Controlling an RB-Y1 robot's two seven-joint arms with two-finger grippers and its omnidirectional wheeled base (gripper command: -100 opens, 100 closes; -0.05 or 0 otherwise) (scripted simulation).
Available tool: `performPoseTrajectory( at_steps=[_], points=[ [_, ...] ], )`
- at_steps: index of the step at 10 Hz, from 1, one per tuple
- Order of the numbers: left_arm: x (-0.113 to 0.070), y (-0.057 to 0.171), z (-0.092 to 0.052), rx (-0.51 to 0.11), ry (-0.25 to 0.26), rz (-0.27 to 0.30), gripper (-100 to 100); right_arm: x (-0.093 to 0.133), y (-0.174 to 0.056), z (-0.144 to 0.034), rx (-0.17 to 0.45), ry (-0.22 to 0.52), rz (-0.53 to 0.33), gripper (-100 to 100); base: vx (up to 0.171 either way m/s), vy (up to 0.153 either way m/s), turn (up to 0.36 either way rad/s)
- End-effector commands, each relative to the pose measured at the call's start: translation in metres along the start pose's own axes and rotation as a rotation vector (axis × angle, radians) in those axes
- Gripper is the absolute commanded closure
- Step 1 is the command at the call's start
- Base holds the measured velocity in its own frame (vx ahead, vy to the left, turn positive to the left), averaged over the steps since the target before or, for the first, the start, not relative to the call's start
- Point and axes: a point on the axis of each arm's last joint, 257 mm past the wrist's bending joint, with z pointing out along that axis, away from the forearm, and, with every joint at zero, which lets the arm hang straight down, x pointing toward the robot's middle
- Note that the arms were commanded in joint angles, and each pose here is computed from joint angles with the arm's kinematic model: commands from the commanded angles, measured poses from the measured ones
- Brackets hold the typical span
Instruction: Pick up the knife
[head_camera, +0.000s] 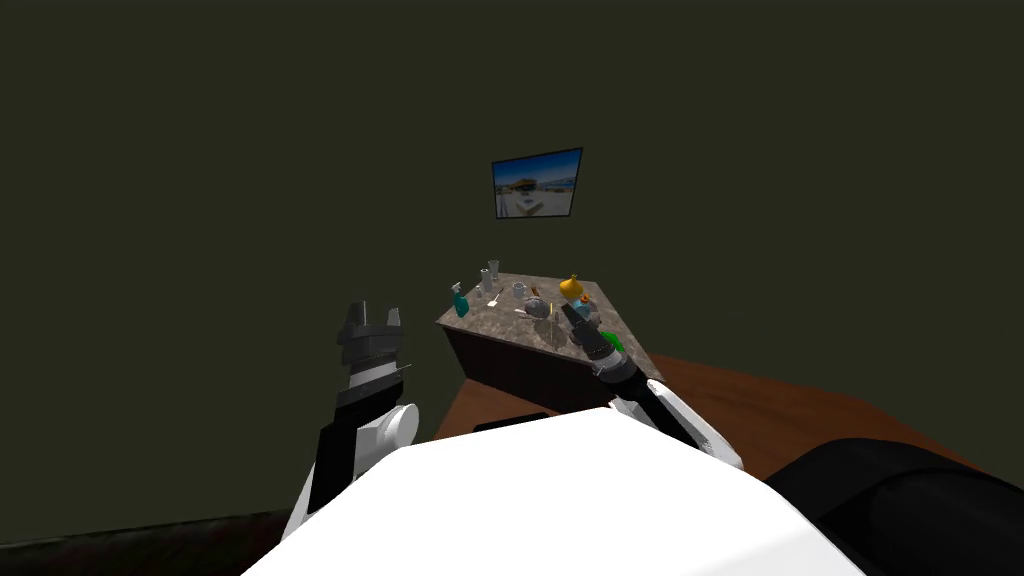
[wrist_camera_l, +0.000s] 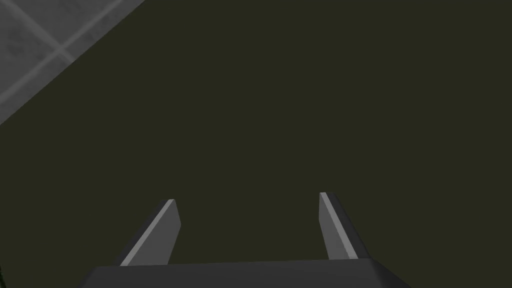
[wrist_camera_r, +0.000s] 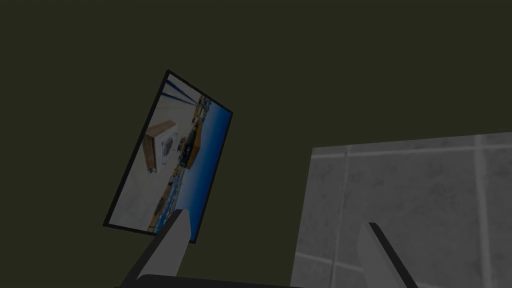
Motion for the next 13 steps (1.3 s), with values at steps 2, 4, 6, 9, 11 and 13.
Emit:
performPoseTrajectory(
  at_steps=[2,4,6,9,11,13],
  points=[
    [0.000,0.000,0.000,0.000,0.000,0.000,0,0.018,-0.006,-0.010,0.010,0.094,-0.033,-100,-0.008,0.019,0.202],
    [0.000,0.000,0.000,0.000,0.000,0.000,0,0.033,-0.011,-0.018,0.022,0.168,-0.061,-100,-0.007,0.016,0.244],
    [0.000,0.000,0.000,0.000,0.000,0.000,0,0.047,-0.018,-0.029,0.037,0.236,-0.088,-100,-0.003,0.011,0.119],
    [0.000,0.000,0.000,0.000,0.000,0.000,0,0.065,-0.026,-0.045,0.044,0.356,-0.134,-100,-0.003,0.011,0.207],
    [0.000,0.000,0.000,0.000,0.000,0.000,0,0.078,-0.034,-0.060,0.058,0.439,-0.170,-100,-0.002,0.012,0.204],
    [0.000,0.000,0.000,0.000,0.000,0.000,0,0.090,-0.043,-0.076,0.074,0.515,-0.205,-100,0.000,0.006,0.144]
  ],
)
